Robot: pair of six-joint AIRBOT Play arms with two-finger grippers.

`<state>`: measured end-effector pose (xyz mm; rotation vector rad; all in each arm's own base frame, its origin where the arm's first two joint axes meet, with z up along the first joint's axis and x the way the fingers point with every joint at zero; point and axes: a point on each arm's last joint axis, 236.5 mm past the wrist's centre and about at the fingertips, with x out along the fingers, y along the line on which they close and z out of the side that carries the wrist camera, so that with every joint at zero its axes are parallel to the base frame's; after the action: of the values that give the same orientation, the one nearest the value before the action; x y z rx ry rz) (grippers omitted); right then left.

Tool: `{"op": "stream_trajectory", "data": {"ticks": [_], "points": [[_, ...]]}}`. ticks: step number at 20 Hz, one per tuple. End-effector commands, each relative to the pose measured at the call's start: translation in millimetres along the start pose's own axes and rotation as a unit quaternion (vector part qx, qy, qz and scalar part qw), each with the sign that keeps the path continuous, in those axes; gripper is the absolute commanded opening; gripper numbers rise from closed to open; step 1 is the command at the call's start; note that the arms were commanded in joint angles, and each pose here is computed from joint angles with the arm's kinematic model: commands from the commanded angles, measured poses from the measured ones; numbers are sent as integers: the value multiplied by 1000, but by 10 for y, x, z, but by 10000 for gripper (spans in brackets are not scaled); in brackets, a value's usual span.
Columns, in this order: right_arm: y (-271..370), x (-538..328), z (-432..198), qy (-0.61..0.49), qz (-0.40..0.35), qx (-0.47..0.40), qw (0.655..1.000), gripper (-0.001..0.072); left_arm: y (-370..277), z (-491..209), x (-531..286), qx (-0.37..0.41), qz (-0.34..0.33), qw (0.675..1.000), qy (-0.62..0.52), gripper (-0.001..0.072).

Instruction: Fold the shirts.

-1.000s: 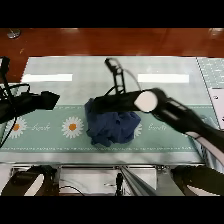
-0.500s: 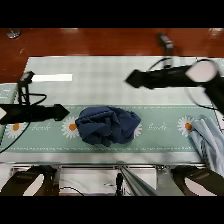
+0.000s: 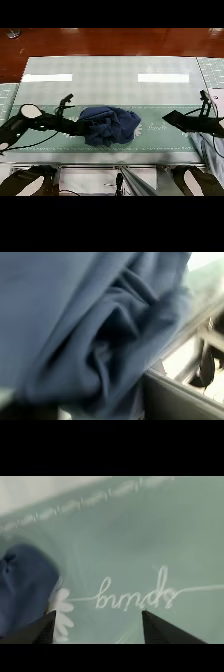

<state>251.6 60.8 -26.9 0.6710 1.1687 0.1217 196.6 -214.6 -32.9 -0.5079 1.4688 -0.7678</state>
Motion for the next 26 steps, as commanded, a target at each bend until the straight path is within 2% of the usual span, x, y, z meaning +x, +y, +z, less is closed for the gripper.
{"op": "stream_trajectory", "data": {"ticks": [1,7,10,15,16,17,18,20,22,24,26], "points": [[67,199,-328,19,64,49,997,618,-160,-3,259,42,-40,998,29,21],[498,401,-585,71,122,31,989,618,-188,365,39,55,-38,998,-20,21],[683,798,-834,131,108,9,985,618,-175,382,30,52,-37,998,-23,21],[1081,1409,-911,188,89,-24,978,616,-183,392,37,53,-37,998,-25,22],[1170,1492,-904,195,91,-31,976,492,-182,394,37,53,-37,998,-26,21],[1269,1556,-872,197,96,-43,975,200,-210,407,32,47,-43,998,-29,21],[1393,1568,-783,190,107,-60,974,22,-282,452,1,32,-59,997,-37,22],[1784,1357,-395,162,147,-112,969,25,-549,686,-253,48,-99,991,-75,21],[2253,842,343,83,173,-164,968,24,-902,1147,-804,90,-121,975,-160,21],[2720,45,1140,-32,185,-214,959,24,-1285,1630,-1590,151,-107,946,-268,20],[3138,-1064,1684,-149,184,-280,930,24,-1528,1916,-2384,147,-70,924,-346,20]]}}
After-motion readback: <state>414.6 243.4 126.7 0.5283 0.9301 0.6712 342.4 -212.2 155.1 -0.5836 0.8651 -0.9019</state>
